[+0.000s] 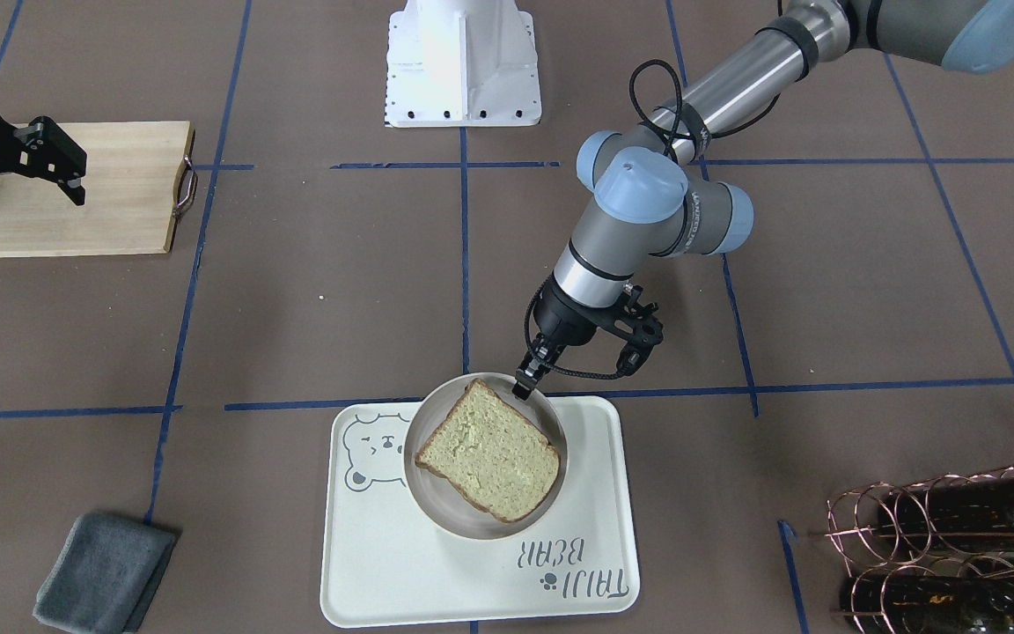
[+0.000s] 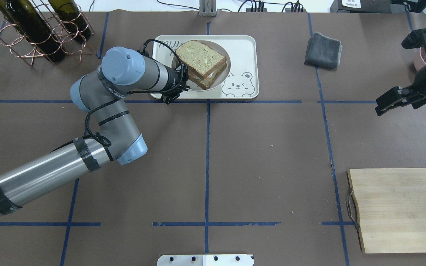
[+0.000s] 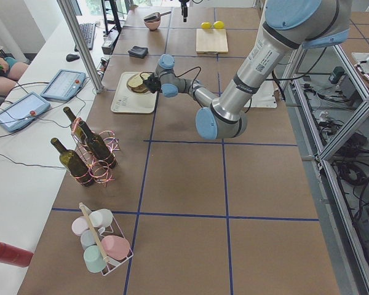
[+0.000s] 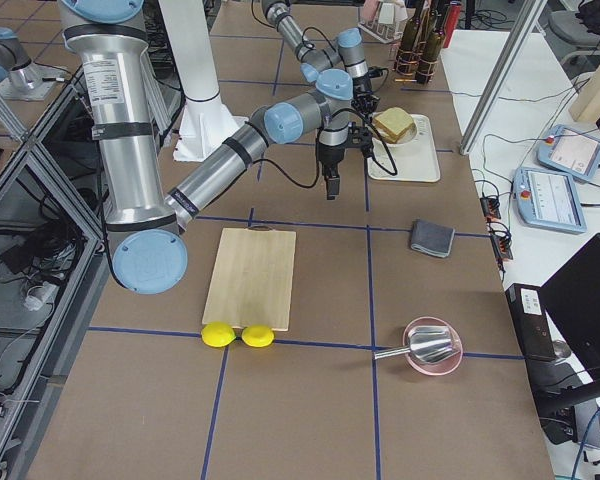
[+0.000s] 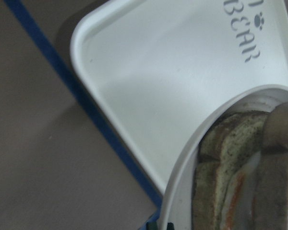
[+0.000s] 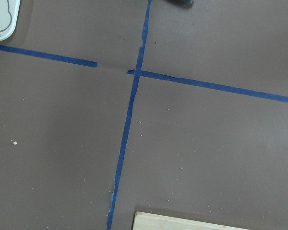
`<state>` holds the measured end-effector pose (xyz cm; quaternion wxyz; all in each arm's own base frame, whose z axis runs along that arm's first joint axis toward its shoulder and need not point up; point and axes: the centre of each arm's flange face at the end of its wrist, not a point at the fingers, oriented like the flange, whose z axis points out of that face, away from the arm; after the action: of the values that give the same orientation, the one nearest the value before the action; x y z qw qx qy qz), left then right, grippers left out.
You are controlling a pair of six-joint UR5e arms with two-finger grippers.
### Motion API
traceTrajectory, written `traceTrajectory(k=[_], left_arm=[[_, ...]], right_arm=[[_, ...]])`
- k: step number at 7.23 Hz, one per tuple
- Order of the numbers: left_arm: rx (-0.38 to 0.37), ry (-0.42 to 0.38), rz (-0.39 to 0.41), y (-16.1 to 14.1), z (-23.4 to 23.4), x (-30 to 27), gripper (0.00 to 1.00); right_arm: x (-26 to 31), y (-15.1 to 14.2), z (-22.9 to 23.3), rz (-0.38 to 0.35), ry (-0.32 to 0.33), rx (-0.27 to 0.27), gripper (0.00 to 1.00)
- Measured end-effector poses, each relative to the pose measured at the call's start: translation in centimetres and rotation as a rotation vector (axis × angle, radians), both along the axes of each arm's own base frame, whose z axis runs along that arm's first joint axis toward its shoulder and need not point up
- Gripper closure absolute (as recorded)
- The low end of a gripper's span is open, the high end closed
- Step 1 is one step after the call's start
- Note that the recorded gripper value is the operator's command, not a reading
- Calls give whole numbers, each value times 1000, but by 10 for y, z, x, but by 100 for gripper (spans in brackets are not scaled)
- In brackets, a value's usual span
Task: Make sandwich and place on tray
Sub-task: 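Lift the plate with the left gripper and carry it onto the tray, then lower the plate onto the tray and open the left gripper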
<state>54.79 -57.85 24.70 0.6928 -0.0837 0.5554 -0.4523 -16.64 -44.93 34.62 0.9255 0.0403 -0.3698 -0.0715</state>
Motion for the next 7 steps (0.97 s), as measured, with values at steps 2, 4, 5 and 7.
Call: traceTrajectory(k=[2, 4, 5, 7], left_arm=[[-5, -21, -31, -22, 9, 18, 100], [-6, -25, -33, -26, 8, 26, 90], [-6, -27, -30, -25, 8, 28, 78], [5, -27, -19, -20, 5, 31, 51]], right_arm=[[0, -2, -1, -3, -15, -13, 0], [1, -3, -2, 1, -19, -13, 0], [3, -4, -2, 4, -19, -12, 0], [6, -5, -2, 12, -19, -13, 0]])
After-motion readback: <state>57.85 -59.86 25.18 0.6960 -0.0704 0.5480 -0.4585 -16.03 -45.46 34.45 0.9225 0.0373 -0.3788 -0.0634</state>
